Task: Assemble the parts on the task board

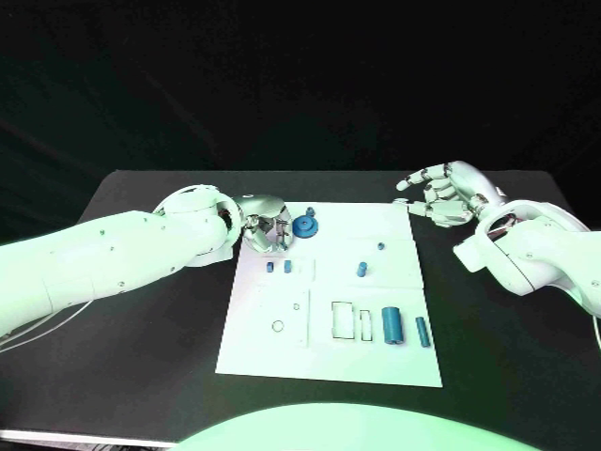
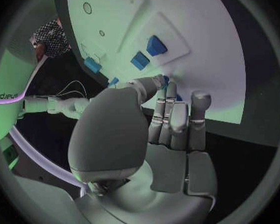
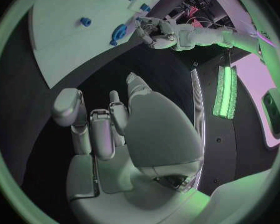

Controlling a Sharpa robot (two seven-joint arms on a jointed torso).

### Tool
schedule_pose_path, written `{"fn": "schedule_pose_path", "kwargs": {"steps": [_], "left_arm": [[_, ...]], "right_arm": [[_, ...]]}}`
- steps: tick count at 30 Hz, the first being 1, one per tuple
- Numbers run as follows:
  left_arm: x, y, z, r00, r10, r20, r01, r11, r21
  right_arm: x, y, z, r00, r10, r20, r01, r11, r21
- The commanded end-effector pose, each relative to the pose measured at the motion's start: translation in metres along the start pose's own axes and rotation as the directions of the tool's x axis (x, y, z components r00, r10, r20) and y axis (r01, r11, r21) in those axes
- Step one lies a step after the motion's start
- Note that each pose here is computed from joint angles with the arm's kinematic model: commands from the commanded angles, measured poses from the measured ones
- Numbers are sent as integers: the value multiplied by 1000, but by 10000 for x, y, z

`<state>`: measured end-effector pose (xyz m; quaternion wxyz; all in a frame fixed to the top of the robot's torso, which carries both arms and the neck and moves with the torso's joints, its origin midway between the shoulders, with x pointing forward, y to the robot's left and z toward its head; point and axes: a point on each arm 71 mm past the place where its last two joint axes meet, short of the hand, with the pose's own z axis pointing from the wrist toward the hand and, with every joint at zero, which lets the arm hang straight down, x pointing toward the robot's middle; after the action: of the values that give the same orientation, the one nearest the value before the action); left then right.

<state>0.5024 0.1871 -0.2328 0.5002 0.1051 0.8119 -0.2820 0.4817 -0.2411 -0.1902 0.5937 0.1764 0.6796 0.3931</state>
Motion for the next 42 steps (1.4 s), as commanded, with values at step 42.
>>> {"fn": "schedule_pose_path", "kwargs": {"steps": [42], "left_arm": [[99,8,22,1000,-16,-16,16,1000,10]], "right_arm": [[5,8,-2,1000,-7,-7,7,1000,-16]]}}
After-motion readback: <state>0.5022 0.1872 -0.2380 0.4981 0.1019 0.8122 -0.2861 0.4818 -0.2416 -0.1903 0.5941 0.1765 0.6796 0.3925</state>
